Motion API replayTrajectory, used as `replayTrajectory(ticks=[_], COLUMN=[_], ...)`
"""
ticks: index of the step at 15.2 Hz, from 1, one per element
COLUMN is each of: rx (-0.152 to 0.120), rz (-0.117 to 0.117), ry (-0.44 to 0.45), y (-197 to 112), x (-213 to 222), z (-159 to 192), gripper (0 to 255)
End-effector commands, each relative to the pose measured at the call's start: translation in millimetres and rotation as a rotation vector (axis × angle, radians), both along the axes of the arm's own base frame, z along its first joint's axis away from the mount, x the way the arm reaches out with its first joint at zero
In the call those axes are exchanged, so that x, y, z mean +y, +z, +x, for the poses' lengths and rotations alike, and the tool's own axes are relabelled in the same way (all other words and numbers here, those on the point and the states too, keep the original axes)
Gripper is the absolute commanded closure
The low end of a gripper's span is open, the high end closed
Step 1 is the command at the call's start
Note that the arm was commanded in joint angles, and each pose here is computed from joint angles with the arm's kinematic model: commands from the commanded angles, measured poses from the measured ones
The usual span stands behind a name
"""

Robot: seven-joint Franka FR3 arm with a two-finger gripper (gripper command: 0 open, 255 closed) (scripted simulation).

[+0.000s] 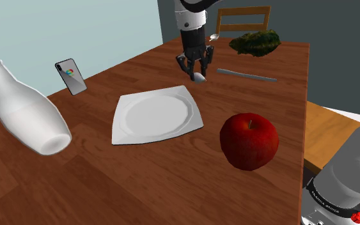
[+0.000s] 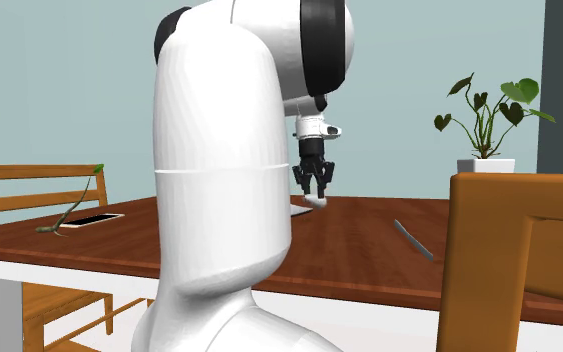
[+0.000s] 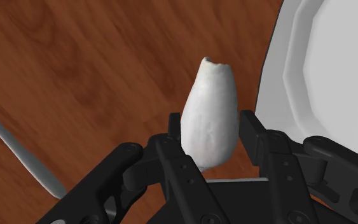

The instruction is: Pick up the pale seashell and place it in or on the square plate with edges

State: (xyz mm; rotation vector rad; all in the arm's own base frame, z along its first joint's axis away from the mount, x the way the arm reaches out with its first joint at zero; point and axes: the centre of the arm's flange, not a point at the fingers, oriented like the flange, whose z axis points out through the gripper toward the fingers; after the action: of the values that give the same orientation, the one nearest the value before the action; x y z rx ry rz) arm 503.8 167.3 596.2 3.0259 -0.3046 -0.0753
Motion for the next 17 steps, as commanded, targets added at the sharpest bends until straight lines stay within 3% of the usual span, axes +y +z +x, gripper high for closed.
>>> replayTrajectory(ticks=[1, 9, 13, 14, 15, 17], rx=[0.0, 0.0, 0.0, 0.001, 0.001, 0.023], rz=[0.0, 0.0, 0.0, 0.0, 0.0, 0.078], ry=[0.0, 0.0, 0.0, 0.001, 0.001, -0.065], y=[10.4, 49.1, 53.1, 49.1, 49.1, 30.9], x=[-0.2, -0.3, 52.4, 39.1, 39.1, 11.2], z=[-0.1, -0.1, -1.5, -0.2, -0.2, 15.0], gripper=[255, 255, 255, 255, 0, 0])
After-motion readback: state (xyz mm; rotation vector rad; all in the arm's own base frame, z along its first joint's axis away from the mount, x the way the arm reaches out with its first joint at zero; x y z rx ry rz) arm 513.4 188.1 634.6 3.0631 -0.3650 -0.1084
